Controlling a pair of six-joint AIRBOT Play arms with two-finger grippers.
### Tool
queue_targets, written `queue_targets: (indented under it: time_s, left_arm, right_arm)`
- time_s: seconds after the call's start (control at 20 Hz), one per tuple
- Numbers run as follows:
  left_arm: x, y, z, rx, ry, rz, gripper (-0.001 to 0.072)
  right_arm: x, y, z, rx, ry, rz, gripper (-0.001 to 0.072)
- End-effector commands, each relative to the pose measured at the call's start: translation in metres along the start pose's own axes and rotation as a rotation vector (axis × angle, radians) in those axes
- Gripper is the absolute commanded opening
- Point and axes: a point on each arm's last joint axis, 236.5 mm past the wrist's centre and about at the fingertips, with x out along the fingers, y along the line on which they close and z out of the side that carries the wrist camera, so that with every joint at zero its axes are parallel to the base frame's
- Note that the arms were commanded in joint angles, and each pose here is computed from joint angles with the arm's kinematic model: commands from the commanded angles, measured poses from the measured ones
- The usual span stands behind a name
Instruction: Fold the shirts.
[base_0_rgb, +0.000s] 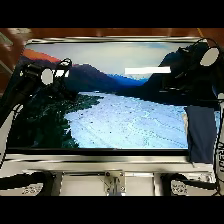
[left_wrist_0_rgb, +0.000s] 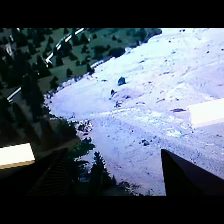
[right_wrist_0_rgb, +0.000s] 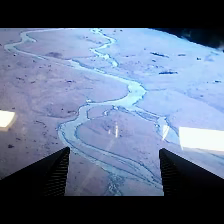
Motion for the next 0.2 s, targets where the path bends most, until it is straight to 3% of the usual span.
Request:
queue_targets:
  time_s: [0.0, 0.15]
  left_arm:
    - [-0.0002, 0.0003, 0.0003, -0.001, -0.001, 0.001, 0.0708]
    - [-0.0002, 0.0003, 0.0003, -0.001, -0.001, 0.001, 0.0708]
  right_arm:
    - [0.0006, 0.0024, -0.0001, -0.002, 0.001, 0.006, 0.0682]
    - [0.0006, 0.0024, -0.0001, -0.002, 0.001, 0.006, 0.0682]
